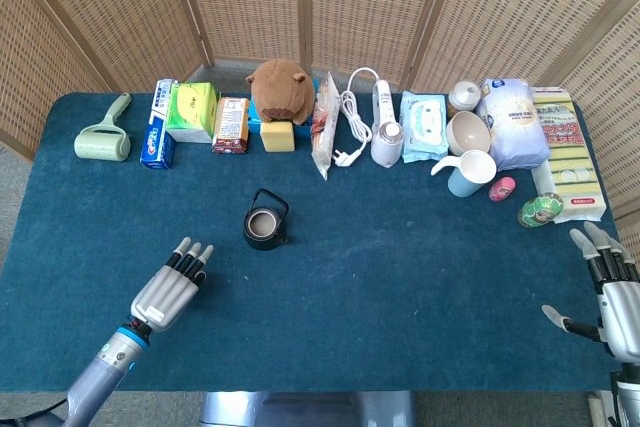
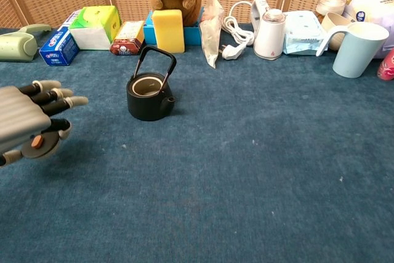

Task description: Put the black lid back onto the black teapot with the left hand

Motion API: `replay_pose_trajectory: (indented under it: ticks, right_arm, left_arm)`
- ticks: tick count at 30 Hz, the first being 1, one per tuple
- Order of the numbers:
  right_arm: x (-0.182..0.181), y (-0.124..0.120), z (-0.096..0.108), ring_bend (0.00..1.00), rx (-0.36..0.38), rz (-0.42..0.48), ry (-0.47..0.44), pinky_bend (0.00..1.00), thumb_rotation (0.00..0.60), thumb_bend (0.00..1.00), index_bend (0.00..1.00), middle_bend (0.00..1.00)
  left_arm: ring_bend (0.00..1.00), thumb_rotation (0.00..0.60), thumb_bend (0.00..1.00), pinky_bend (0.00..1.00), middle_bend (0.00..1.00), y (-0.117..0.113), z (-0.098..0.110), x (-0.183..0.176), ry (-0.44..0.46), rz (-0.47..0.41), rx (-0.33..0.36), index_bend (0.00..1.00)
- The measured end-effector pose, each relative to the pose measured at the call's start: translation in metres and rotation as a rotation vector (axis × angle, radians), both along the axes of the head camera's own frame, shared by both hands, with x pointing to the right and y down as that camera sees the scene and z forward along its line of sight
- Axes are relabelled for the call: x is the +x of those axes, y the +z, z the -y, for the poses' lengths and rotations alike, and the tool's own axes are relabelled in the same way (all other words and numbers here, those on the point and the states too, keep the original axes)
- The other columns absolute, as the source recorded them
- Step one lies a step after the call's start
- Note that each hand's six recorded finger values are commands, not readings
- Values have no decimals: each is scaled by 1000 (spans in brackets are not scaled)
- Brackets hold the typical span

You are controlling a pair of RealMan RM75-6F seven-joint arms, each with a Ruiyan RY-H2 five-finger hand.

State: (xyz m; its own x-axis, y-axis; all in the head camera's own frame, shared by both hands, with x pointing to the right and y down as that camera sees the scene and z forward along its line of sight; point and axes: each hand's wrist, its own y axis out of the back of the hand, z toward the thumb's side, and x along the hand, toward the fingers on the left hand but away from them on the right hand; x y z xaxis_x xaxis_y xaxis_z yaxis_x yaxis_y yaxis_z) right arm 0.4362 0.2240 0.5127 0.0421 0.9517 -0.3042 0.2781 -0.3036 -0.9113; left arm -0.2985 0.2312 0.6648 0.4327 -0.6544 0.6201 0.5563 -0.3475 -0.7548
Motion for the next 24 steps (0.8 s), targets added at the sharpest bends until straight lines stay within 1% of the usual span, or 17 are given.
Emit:
replay_pose_trajectory:
  ticks: [5,8,10,12,15,19,24]
  right_arm:
    - [0,1,0,0,-6,-1,0,0,600,43,0,0]
    - [0,1,0,0,-9,-1,-1,0,600,42,0,0]
    - [0,2,0,0,-14,-3,-2,0,600,43,0,0]
    - [0,3,0,0,-16,-4,-1,0,600,43,0,0]
    - [0,4,0,0,-19,-5,-2,0,600,43,0,0]
    - [0,4,0,0,-23,-6,0,0,600,42,0,0]
    - [3,4,1,0,-26,-4,8,0,600,42,0,0]
  left_arm:
    - [0,600,275,21,0,-10,13,4,-17,-24,21,413]
    - [0,600,274,21,0,-18,26,10,-26,-53,47,412]
    - [0,600,275,21,0,-24,39,18,-28,-87,74,412]
    - [0,600,274,21,0,-30,51,28,-20,-115,95,413]
    - [0,600,275,21,0,-36,62,40,-3,-137,115,412]
    - [0,600,274,21,0,-38,75,55,11,-146,138,413]
    - [0,600,274,21,0,-31,93,76,8,-127,149,412]
